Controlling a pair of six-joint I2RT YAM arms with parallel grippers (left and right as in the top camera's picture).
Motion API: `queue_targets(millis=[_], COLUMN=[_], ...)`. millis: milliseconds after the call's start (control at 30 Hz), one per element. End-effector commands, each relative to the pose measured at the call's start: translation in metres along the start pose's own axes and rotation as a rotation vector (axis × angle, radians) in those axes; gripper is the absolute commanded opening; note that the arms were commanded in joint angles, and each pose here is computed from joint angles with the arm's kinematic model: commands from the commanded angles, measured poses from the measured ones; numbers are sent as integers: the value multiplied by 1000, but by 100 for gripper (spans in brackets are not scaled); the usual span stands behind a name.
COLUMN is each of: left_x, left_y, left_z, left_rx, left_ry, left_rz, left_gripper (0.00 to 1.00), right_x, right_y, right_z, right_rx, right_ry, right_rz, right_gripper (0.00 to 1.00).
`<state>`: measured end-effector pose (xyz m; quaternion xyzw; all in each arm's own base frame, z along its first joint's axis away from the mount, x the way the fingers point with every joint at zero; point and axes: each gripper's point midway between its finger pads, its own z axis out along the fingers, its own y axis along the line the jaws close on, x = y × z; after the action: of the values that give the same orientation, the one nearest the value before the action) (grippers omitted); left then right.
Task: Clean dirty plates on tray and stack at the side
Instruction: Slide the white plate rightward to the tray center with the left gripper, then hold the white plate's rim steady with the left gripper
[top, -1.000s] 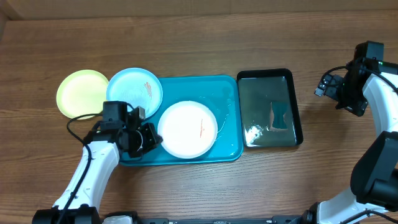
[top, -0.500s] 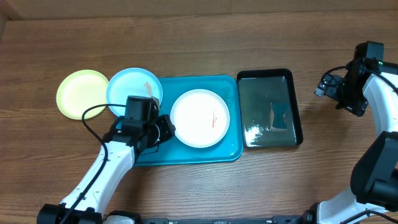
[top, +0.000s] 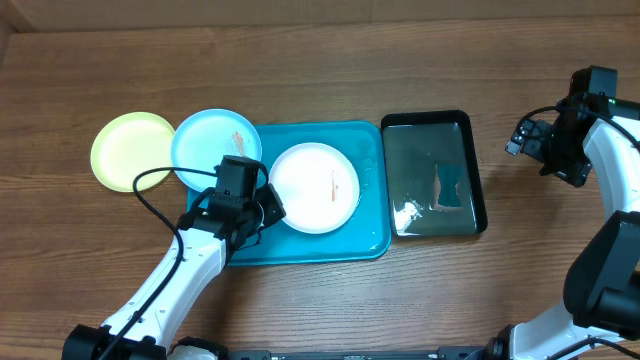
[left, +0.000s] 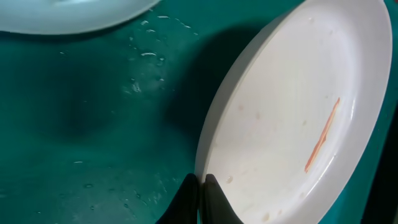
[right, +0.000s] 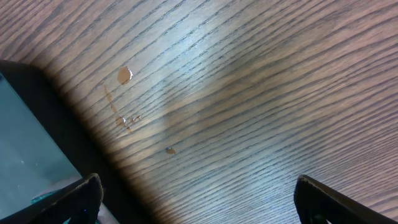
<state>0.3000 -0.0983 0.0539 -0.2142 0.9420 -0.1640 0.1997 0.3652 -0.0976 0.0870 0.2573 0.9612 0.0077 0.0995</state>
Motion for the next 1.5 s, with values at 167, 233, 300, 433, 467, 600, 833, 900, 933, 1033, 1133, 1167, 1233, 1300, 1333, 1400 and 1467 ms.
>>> queue_targets(millis=[167,233,300,433,467,600,833,900,933,1033,1133,1167,1233,1300,1333,1400,1467], left_x=[0,5,8,9,8,-7,-22,-24,-23,-12,-2,1,6,10,12,15,17], left_y=[10,9,8,9,8,2,-12,-14,-15,-15,-9,-6,0,6,8,12,13], left_z=[6,7,9,12,12,6,-19,-20,-19,-9,6,12,22,30,33,38,40], left_rx=[-56,-47,-43,-50,-46,-40,-79,-93,-95,-91,-125,-141,-168,-186,-194,-207,-213], left_ry=[-12,10,24,31,26,2,52,72,83,140,191,205,231,254,262,278,286], left_rz=[-50,-49,-48,-14,15,133,183,180,179,166,163,143,104,97,96,93,92], left_gripper=[4,4,4,28,33,43,44,45,45,39,39,40,40,39,38,38,33], right_x=[-8,-8,-8,-8,-8,-8,-8,-8,-8,-8,-8,-8,-8,-8,-8,-8,-8], right_y=[1,1,1,1,1,1,1,1,1,1,1,1,1,1,1,1,1], right_z=[-7,-7,-7,-7,-7,-7,-7,-7,-7,-7,-7,-7,-7,-7,-7,-7,-7], right_rx=[-11,-11,-11,-11,-12,-11,-11,-11,-11,-11,-11,-12,-11,-11,-11,-11,-12], right_ry=[-27,-27,-27,-27,-27,-27,-27,-27,-27,-27,-27,-27,-27,-27,-27,-27,-27], right_rz=[8,8,8,8,8,9,9,8,9,9,8,8,8,8,8,8,8], right_gripper=[100,100,100,100,100,100,100,100,100,100,100,100,100,100,100,100,100])
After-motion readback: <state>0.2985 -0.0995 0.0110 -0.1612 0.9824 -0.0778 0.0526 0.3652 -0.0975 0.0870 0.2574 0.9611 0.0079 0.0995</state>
